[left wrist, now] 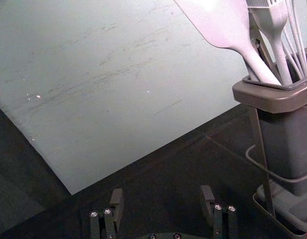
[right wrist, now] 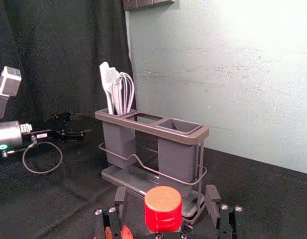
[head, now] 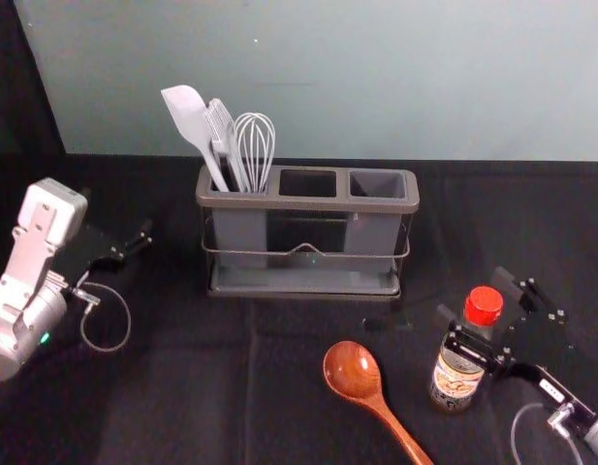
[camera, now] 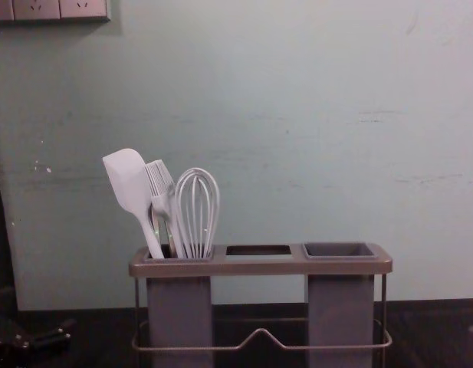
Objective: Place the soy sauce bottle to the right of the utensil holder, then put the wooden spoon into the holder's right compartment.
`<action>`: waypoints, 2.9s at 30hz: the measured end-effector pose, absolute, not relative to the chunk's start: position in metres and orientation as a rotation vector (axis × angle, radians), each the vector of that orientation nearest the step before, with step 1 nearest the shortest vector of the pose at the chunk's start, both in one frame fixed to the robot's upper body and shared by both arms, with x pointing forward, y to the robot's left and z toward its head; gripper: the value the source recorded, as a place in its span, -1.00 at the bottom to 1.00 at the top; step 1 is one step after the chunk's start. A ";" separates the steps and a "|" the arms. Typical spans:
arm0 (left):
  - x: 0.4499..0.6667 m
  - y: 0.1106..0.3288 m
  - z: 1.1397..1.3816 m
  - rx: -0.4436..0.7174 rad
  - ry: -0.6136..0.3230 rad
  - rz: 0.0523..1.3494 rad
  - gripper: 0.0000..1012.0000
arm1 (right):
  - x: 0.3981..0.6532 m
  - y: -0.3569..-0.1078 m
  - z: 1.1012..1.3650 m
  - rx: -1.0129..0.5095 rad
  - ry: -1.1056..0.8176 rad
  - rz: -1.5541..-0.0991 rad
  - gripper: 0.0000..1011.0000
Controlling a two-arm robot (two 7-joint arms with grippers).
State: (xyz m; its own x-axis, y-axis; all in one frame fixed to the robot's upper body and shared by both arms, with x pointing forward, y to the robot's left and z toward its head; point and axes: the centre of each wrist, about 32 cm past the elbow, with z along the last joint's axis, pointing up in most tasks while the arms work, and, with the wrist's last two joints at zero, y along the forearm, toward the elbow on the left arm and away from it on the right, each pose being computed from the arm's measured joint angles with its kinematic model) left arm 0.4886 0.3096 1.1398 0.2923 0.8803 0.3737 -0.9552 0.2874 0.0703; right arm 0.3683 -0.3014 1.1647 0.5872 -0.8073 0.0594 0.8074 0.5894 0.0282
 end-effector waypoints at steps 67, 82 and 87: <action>0.489 0.310 1.140 0.305 -0.285 1.248 0.99 | 0.485 -0.330 1.171 0.037 -0.101 -0.932 -0.24; 0.489 0.310 1.140 0.304 -0.285 1.248 0.99 | 0.516 -0.313 1.167 0.034 -0.106 -0.905 -0.24; 0.489 0.310 1.140 0.304 -0.285 1.248 0.99 | 0.522 -0.311 1.166 0.027 -0.110 -0.904 -0.24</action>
